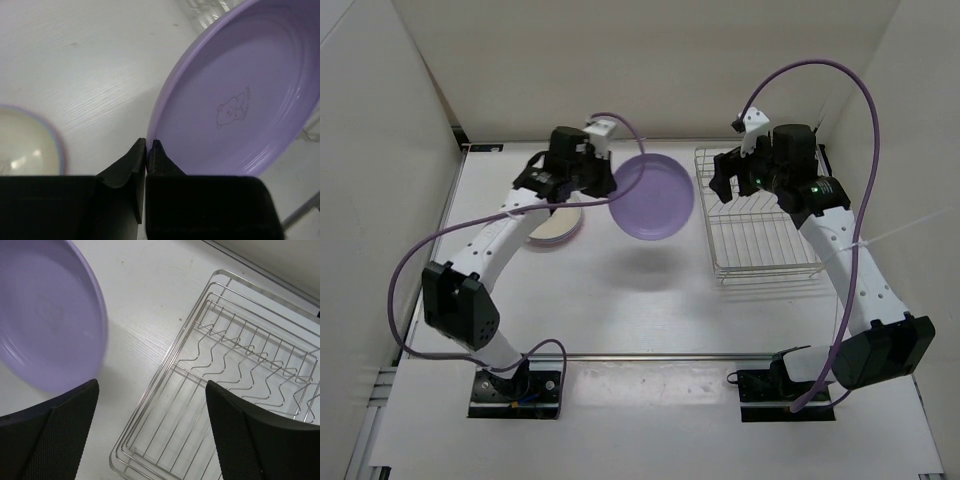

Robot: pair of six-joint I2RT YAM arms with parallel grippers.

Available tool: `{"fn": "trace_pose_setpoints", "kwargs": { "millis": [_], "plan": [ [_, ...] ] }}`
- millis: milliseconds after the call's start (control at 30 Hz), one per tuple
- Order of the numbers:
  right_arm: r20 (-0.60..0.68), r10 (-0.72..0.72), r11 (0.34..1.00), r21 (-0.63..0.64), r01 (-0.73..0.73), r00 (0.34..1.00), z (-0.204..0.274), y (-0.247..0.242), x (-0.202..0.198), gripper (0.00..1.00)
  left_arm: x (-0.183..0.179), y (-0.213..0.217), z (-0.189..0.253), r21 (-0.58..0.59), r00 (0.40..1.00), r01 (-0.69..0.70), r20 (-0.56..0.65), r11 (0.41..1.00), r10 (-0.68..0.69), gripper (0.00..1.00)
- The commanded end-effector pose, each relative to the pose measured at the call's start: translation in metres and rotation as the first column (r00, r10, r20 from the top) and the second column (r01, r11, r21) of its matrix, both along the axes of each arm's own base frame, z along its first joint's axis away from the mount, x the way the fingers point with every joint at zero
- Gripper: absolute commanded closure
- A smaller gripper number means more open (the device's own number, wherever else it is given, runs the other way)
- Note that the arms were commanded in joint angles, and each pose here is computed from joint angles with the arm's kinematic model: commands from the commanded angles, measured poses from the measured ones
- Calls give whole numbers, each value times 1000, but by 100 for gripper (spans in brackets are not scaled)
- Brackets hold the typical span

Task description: Unload the plates from the dish rack

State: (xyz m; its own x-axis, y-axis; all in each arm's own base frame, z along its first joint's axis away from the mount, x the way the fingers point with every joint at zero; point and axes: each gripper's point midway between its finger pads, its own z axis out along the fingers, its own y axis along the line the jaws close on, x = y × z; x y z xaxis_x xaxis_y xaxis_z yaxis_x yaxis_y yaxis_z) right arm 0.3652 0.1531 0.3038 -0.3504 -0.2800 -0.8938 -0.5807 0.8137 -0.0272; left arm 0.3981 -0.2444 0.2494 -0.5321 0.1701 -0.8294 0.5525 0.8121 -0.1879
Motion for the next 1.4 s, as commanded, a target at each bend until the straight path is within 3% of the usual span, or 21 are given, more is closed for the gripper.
{"fn": "trace_pose_setpoints", "kwargs": {
  "millis": [0,100,167,233,333,567,1367],
  "plan": [
    [65,-38,999,-24,40,997,12,-9,7,6,19,101,66,-109,944,-292,127,950,304,89],
    [72,-59,997,-44,63,996,14,-14,8,4,24,176,63,-137,887,-437,102,889,451,89],
    [74,-70,996,-49,74,995,16,-17,8,4,24,201,57,-157,877,-463,60,872,477,89],
    [80,-70,996,-46,74,994,21,-18,5,4,25,236,31,-147,845,-532,-36,834,533,89],
    [97,-74,995,-53,80,993,25,-21,1,2,22,267,-13,-132,795,-603,-190,787,577,89],
    [118,-82,993,-72,91,990,27,-27,-4,2,13,295,-104,-140,686,-658,-516,740,513,89],
    [104,-80,991,-100,91,991,10,-29,-5,2,50,313,-157,-143,643,-692,-568,708,514,89]
  ]
}}
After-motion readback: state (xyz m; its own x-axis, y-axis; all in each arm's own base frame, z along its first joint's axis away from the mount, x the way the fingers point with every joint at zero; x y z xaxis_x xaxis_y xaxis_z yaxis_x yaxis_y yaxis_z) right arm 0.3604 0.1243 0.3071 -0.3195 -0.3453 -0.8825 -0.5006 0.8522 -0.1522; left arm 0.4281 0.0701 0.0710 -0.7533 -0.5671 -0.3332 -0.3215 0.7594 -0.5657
